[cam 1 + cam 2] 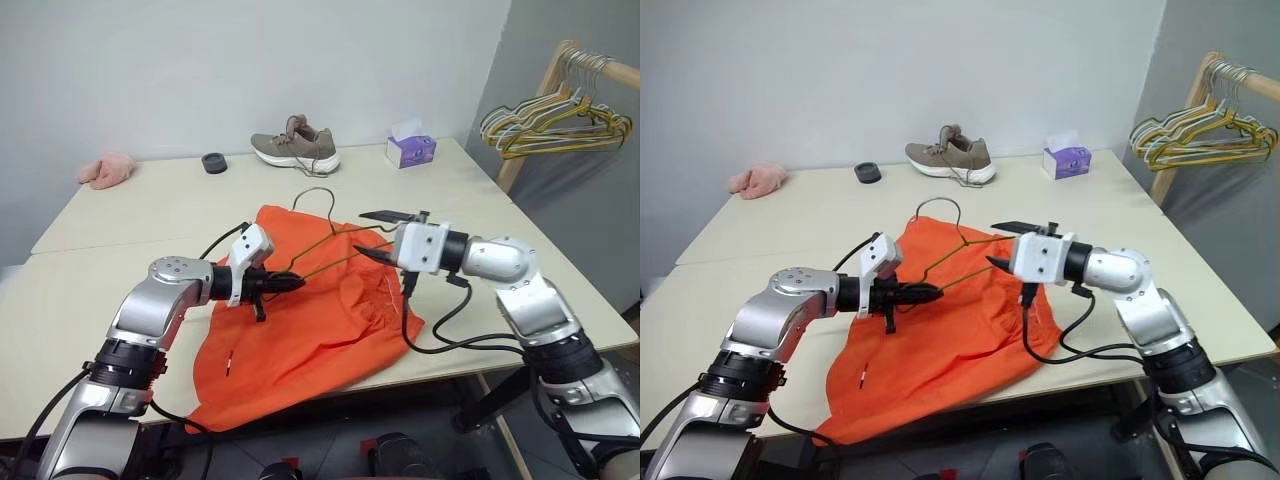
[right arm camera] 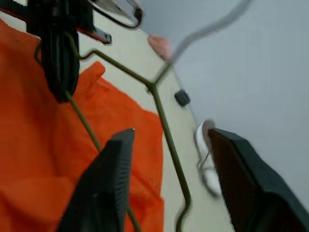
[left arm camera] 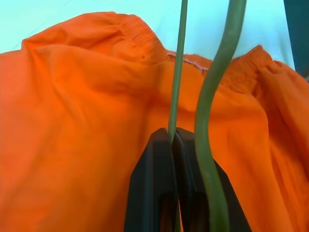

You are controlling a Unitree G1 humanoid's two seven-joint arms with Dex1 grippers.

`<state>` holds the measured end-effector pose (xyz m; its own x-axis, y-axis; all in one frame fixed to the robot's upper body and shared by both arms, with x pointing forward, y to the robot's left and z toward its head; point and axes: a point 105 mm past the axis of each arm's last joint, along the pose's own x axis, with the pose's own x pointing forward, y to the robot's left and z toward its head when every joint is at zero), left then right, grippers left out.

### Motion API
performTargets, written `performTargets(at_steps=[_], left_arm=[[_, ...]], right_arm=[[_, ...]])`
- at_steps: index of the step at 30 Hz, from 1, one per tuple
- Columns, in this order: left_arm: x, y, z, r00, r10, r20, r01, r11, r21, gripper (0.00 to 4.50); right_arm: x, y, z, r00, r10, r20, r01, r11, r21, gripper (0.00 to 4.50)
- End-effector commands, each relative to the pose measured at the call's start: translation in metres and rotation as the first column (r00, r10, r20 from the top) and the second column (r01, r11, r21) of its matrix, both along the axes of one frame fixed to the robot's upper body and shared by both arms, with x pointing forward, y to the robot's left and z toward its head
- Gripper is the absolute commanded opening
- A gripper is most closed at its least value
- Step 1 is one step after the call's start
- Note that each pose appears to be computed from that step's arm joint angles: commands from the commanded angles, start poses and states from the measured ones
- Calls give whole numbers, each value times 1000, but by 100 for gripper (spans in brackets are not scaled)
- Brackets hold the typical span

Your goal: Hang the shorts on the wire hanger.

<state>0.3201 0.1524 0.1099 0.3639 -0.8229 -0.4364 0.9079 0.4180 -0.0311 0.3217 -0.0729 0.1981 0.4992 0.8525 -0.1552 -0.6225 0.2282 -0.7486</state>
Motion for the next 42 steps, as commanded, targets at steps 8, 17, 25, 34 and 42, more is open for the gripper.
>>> performTargets(at_steps=[8,17,25,34,42], left_arm=[[-17,-1,13,986,-157,63,151,985,85,0],[-23,-8,14,973,-219,74,209,970,121,0],[-28,-8,11,970,-233,75,220,964,146,0],[-27,-8,9,966,-242,86,225,960,168,0],[-15,-10,17,978,-150,147,143,988,55,106]], right_arm=[[-21,-28,-6,965,-44,-259,5,989,-149,449],[-10,-32,-52,915,-66,-398,-98,920,-379,412],[-13,-32,-57,885,-51,-463,-163,898,-410,142],[-25,-30,-62,861,-42,-507,-210,878,-431,2],[-26,-41,-66,848,-91,-522,-171,886,-431,0]])
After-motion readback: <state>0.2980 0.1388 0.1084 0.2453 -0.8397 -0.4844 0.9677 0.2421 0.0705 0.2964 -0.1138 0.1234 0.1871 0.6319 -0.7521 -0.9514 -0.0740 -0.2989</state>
